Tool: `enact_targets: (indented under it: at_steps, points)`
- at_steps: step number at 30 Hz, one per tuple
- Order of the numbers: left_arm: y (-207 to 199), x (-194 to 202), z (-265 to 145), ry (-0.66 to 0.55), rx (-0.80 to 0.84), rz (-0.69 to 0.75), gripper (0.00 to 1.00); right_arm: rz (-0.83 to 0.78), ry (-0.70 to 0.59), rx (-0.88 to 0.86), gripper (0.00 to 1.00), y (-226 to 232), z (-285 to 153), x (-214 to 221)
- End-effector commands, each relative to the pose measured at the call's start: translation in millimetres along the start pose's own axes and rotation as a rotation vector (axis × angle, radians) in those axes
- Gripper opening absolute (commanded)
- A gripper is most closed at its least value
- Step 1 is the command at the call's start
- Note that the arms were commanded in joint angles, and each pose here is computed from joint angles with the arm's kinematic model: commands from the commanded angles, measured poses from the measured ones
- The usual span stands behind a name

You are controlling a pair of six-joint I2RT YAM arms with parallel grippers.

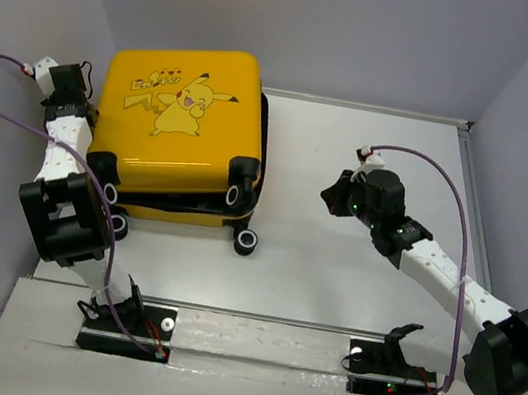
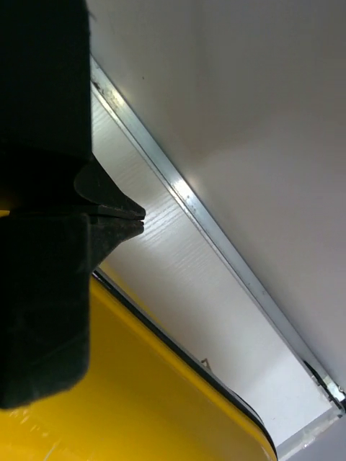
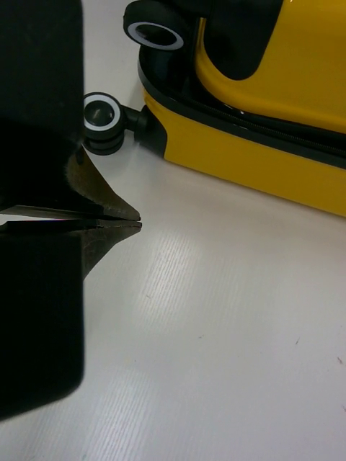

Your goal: Pack the luggage

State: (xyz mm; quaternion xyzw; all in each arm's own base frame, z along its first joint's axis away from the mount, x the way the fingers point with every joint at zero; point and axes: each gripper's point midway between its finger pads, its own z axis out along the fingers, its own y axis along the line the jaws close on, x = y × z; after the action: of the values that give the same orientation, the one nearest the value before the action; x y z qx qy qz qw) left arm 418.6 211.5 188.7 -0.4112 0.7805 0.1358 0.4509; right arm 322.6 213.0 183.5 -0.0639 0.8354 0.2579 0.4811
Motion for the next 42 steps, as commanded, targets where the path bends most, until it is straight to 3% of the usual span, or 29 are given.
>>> enact_targets:
  at_steps: [1,8,14,20,23,25,26,29,31,32,34,35,40,41,42]
  points:
    - [-29,63,1,0.199,0.170,-0.027,0.06,-0.009,-0.055,-0.025,0.07,3,-2,-11]
    - [-78,132,-38,0.375,0.415,-0.026,0.06,-0.018,-0.075,0.008,0.07,-4,-6,-12]
    - [-101,183,-111,0.451,0.605,-0.041,0.06,-0.034,-0.099,0.110,0.07,-21,-12,-20]
    - [-134,219,-217,0.478,0.841,-0.007,0.06,-0.050,-0.149,0.244,0.07,-39,-49,-43]
    - [-138,180,-260,0.308,0.914,0.016,0.06,-0.032,-0.206,0.304,0.10,-46,-72,-57]
    - [-134,140,-256,0.153,0.840,0.014,0.06,-0.025,-0.206,0.313,0.11,-47,-78,-57]
    - [-136,106,-264,0.050,0.829,0.026,0.12,-0.014,-0.220,0.323,0.12,-47,-84,-62]
    - [-159,51,-271,-0.070,0.819,-0.006,0.24,0.002,-0.250,0.350,0.13,-49,-96,-70]
    - [-183,32,-277,-0.093,0.866,-0.036,0.30,0.008,-0.260,0.348,0.13,-48,-102,-73]
    - [-195,24,-278,-0.102,0.887,-0.045,0.37,0.013,-0.263,0.337,0.13,-45,-104,-75]
    - [-227,10,-265,-0.110,0.877,-0.035,0.40,0.019,-0.262,0.303,0.13,-38,-110,-77]
    - [-241,-13,-272,-0.143,0.904,-0.058,0.48,0.022,-0.251,0.298,0.13,-37,-112,-75]
    - [-307,-5,-198,-0.047,0.877,0.024,0.67,-0.003,-0.124,0.093,0.12,-2,-101,-52]
    - [-321,-25,-204,-0.074,0.914,0.008,0.73,-0.007,-0.093,0.041,0.11,7,-98,-46]
    - [-335,-4,-175,-0.014,0.910,0.035,0.75,-0.018,-0.032,-0.076,0.11,29,-97,-34]
